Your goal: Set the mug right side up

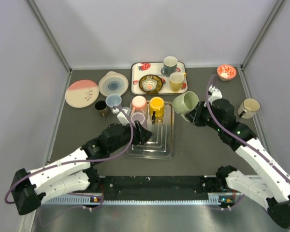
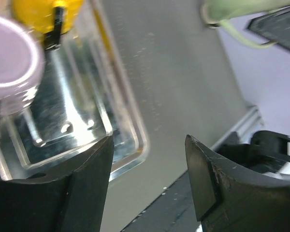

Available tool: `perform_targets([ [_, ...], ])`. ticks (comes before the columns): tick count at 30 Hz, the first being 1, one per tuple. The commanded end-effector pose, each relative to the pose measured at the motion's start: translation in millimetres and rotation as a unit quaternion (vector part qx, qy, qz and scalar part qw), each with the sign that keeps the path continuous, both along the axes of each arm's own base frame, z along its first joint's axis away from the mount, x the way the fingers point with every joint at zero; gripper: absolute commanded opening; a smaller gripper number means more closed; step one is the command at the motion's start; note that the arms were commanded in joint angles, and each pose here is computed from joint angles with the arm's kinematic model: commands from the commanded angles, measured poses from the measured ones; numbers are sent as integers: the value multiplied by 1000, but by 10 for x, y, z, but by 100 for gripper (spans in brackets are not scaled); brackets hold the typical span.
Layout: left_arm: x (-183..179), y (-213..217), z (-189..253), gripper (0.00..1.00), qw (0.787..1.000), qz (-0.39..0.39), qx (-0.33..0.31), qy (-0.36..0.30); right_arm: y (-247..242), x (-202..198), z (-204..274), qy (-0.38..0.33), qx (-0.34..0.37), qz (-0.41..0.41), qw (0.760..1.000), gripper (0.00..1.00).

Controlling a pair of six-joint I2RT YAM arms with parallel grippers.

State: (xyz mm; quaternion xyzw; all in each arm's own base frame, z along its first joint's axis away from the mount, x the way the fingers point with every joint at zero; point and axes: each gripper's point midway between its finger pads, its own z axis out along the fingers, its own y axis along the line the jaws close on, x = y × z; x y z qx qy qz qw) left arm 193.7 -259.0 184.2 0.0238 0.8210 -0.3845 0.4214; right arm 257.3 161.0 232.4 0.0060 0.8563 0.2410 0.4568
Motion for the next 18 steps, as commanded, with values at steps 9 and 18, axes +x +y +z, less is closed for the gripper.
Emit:
perform_targets([
  [9,-366,-418,1055,64,947,-143,-253,-134,648,-538,1171,-154,306,183,922,0],
  [18,-472,-422,1272,62,923,-169,-303,-168,721,-895,1483,-177,456,266,831,0],
])
